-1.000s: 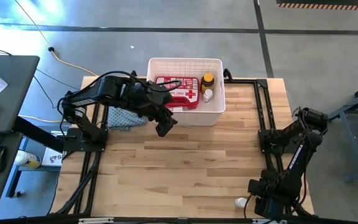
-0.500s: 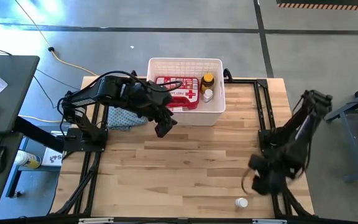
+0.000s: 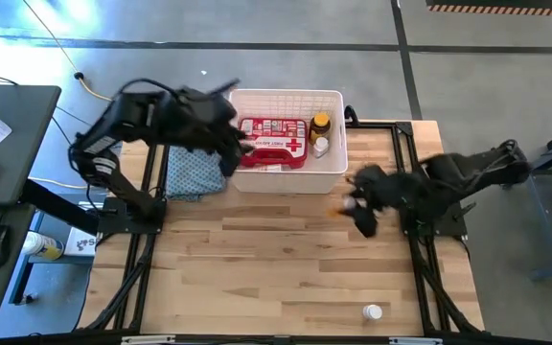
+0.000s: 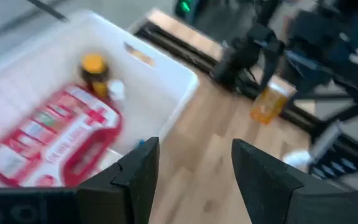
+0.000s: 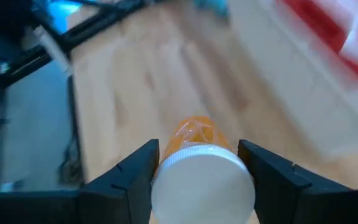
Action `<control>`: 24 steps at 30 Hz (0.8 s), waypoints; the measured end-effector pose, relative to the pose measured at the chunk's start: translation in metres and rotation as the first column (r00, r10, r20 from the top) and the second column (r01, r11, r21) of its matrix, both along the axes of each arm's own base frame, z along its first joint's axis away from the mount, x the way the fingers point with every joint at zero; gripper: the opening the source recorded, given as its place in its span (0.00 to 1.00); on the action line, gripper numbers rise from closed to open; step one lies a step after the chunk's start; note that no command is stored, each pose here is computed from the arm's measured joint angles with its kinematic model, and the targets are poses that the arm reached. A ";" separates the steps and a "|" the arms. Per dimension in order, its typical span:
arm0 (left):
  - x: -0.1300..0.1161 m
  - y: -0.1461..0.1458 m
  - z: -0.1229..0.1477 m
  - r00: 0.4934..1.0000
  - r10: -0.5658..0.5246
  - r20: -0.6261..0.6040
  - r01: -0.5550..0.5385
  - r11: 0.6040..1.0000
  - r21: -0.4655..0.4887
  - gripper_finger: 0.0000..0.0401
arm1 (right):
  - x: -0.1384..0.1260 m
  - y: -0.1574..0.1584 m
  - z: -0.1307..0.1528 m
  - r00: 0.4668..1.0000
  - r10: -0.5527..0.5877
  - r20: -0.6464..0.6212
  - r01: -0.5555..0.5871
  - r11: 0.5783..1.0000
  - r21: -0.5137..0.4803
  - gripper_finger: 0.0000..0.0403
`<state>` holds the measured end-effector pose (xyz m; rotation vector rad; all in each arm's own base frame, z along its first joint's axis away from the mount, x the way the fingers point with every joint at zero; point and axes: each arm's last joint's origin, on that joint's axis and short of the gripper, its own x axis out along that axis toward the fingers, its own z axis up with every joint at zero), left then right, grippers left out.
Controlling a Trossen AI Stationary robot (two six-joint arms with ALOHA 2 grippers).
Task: Pick & place medical supplies in basket/bin
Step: Put the orange pill bottle into the white bin
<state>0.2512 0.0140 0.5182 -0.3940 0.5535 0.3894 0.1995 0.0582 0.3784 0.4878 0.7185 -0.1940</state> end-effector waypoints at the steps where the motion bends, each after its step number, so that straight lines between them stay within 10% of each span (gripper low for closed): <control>1: -0.007 0.003 0.004 1.000 0.016 0.013 -0.016 1.000 0.013 0.58 | 0.009 -0.006 0.007 1.000 0.000 0.010 0.000 0.999 -0.042 0.50; 11: -0.025 0.020 0.003 0.997 0.052 -0.057 -0.049 0.997 0.057 0.58 | 0.089 -0.097 0.040 0.991 -0.118 -0.069 0.089 0.940 -0.331 0.49; 24: -0.030 0.019 -0.001 0.990 0.028 -0.138 -0.013 0.994 0.111 0.58 | 0.126 -0.214 -0.033 0.894 -0.261 -0.364 0.178 0.952 -0.248 0.50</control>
